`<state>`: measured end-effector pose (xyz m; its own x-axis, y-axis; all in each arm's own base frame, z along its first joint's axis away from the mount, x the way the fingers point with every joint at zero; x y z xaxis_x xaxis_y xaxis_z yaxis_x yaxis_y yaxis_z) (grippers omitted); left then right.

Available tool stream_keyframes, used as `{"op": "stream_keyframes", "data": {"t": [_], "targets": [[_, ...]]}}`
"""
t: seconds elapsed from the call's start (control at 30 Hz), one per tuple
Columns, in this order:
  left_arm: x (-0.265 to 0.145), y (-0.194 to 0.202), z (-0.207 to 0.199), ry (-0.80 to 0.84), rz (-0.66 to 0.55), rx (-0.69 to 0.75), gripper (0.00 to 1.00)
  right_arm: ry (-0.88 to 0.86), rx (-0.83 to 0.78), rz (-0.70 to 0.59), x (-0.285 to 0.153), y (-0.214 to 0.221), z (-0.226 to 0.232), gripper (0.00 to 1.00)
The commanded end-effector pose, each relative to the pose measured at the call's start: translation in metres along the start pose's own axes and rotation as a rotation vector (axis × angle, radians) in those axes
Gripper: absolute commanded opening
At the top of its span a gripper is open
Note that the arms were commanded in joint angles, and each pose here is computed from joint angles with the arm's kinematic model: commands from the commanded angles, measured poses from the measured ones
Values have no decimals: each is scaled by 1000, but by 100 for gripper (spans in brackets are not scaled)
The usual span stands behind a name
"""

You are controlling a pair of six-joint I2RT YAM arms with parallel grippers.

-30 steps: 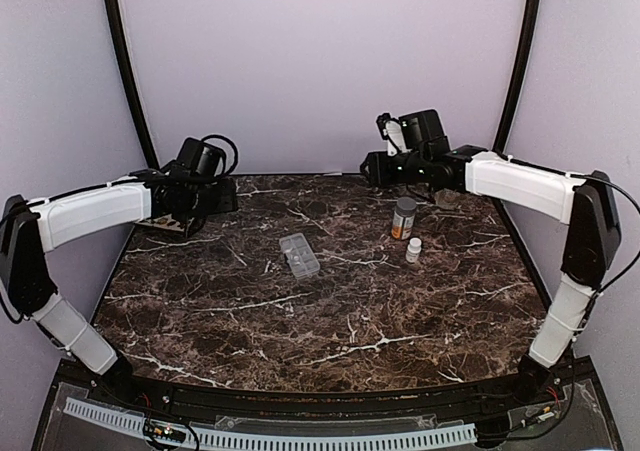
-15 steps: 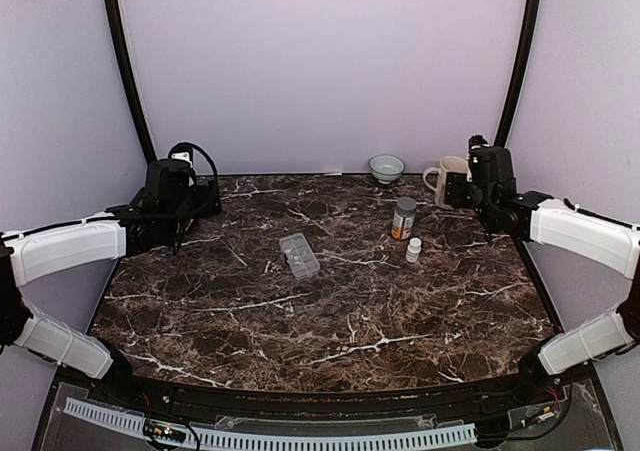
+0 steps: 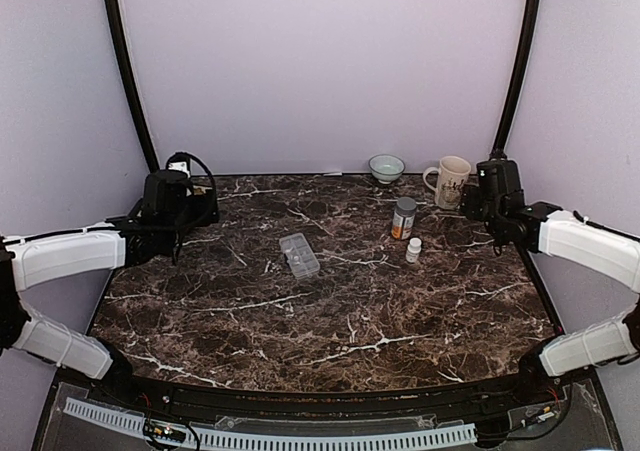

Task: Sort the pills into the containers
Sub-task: Reset both arms

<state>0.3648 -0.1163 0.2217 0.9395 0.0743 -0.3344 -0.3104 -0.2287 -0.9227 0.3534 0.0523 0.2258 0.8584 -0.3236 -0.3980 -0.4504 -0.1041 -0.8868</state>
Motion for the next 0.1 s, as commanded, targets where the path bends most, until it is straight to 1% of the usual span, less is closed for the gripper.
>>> {"op": "stream_keyframes", "data": {"t": [0.0, 0.07], "targets": [[-8, -10, 5, 4, -39, -40, 85, 25, 63, -45, -10, -9, -13, 86], [-10, -10, 7, 4, -44, -44, 85, 26, 74, -40, -11, -10, -14, 88]]}}
Point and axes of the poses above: each gripper's point midway between its finger pads, its own x axis out along the fingers, its own z axis along the line the jaws close on, y = z × x, the point moved 2 cm from there along -x, back along the fingers, and after that the axes turned 10 degrees about -x, right-handed, at the moved point
